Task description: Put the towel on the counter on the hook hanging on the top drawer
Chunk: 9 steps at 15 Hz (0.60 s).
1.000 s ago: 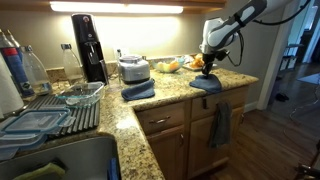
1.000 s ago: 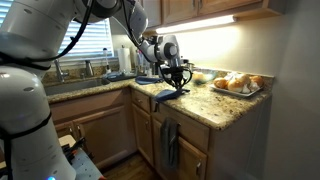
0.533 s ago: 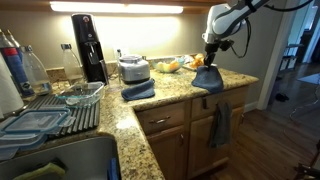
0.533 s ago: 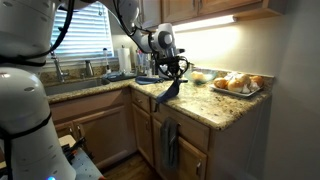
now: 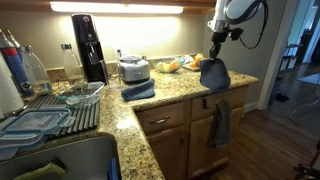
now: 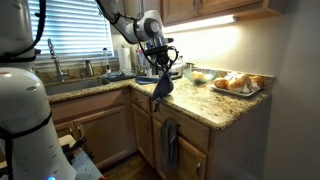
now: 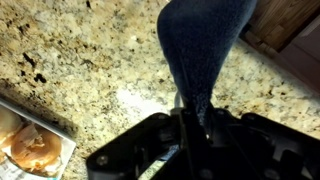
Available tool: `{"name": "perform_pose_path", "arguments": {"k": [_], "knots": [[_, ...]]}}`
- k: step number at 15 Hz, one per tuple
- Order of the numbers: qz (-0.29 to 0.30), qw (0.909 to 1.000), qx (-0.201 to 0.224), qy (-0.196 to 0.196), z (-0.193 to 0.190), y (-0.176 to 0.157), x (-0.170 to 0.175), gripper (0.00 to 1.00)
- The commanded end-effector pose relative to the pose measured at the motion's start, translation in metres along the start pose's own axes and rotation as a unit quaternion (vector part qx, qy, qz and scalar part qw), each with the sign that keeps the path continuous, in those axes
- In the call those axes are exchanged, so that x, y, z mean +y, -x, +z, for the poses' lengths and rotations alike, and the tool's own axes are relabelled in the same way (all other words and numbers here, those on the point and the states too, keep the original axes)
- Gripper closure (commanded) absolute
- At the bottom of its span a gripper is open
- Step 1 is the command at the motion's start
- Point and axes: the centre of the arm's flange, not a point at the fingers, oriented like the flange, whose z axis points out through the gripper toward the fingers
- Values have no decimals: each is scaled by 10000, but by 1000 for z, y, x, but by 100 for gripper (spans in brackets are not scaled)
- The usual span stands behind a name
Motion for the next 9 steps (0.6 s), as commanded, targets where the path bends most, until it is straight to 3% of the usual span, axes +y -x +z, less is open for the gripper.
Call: {"name": "perform_pose_path", "arguments": {"k": [1,7,8,9], "knots": [[-125,9998,61,160,-32,40,-31,93],[-597,9978,82,274,-53,61,-73,94],[-607,9980,59,142,-40,39,-64,89],[-639,9978,70,148,-43,42,-69,89]]}}
